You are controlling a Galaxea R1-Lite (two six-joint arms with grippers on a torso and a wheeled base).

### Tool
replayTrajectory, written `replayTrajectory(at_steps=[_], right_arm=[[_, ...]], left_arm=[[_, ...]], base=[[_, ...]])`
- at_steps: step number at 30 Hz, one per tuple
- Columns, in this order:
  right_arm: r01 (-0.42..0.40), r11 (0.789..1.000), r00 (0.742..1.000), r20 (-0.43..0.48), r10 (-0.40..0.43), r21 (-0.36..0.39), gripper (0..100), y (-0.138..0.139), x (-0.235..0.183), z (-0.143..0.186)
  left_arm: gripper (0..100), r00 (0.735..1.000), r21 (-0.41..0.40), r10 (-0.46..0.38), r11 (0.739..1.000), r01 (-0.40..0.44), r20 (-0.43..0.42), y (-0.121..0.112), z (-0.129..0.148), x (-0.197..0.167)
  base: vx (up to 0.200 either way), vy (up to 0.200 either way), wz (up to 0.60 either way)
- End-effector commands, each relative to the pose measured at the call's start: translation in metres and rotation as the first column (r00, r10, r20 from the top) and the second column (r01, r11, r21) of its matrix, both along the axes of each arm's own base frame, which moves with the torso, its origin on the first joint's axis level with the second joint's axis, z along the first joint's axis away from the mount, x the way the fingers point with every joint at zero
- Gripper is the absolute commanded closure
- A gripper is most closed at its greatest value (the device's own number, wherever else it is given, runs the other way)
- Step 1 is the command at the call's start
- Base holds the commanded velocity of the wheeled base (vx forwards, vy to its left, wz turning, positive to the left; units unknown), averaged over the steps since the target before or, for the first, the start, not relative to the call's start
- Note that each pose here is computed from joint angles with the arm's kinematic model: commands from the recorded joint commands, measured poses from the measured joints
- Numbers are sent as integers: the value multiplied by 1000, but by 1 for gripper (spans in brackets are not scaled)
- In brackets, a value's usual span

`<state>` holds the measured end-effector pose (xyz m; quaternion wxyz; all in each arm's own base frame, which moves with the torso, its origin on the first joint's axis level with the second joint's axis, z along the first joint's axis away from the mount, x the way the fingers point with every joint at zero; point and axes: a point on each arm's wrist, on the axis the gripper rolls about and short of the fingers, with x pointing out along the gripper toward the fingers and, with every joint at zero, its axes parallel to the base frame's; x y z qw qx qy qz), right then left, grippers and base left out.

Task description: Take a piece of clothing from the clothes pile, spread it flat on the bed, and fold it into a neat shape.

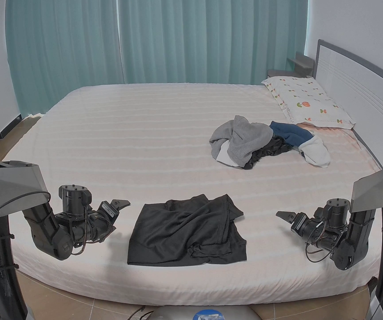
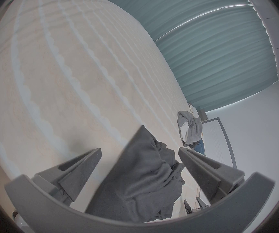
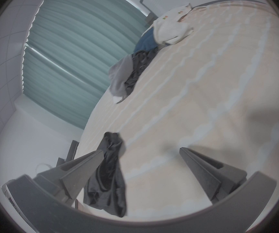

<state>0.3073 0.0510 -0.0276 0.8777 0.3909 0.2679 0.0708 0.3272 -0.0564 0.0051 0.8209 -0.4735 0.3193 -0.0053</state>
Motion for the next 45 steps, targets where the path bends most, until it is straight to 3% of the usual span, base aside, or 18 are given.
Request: replayTrajectory(at_steps=[1,9,18,23,28,45], right_arm=[[-53,999,998,37,53,6,0,16,-4,12],[-165,986,985,42,165,1,0,47,-19,14],[-222,974,974,39,224,-39,0,59,-23,9],[-265,961,961,62,270,-79,0,61,-20,7],[-364,929,925,91,369,-66,0,73,-14,3],[-412,909,905,86,416,-66,0,78,-8,-9]], left_arm=[[0,1000,3,-2,1000,2,-9,-1,-4,1],[0,1000,6,-1,1000,2,-10,-2,-4,1],[0,1000,10,-2,1000,2,-11,-1,-5,1],[0,1000,10,-2,1000,2,-12,-1,-5,0],[0,1000,11,-3,1000,3,-12,-1,-5,0],[0,1000,13,-3,1000,3,-13,-1,-5,0]], base=[[0,200,0],[0,25,0],[0,0,0],[0,0,0],[0,0,0],[0,0,0]])
